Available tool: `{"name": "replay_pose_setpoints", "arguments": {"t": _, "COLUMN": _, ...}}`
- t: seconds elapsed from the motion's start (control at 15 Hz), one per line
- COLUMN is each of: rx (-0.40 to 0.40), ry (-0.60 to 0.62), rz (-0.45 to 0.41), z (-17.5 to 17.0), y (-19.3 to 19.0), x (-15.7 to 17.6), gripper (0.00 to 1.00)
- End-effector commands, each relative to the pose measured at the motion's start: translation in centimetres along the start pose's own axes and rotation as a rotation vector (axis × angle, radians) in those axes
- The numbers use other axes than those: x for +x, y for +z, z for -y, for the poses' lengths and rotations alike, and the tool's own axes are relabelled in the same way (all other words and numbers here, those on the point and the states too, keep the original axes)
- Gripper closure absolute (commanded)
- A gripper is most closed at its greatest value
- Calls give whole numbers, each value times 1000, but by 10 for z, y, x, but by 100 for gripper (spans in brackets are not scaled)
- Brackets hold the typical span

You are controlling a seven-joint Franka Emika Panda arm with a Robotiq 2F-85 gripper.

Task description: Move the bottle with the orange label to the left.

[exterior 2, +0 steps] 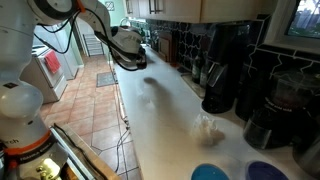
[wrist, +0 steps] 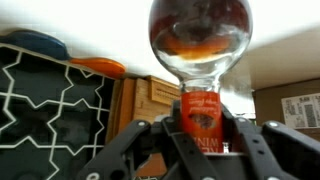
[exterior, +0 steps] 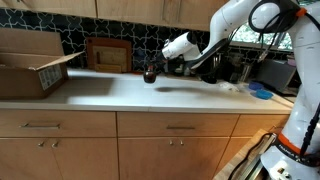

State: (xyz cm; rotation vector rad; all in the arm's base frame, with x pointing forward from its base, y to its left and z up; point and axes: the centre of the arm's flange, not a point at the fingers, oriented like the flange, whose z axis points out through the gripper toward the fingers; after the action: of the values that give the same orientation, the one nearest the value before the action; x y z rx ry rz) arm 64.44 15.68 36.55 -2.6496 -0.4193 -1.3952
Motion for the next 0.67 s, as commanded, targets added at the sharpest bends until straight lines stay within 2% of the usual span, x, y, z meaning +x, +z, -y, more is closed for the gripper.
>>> {"name": "replay_pose_setpoints", "arguments": {"t": 0.0, "rx": 106, "ry": -41, "rz": -31, "z": 22, "y": 24, "x": 9, "gripper": 89}}
{"name": "replay_pose_setpoints", "arguments": {"t": 0.2, "rx": 144, "ry": -77, "rz": -45, "z": 31, "y": 34, "x": 5, "gripper": 89}}
{"name": "replay_pose_setpoints", "arguments": {"t": 0.6, "rx": 137, "ry": -161, "rz": -68, "z": 23, "y": 53, "x": -2, "gripper": 89}}
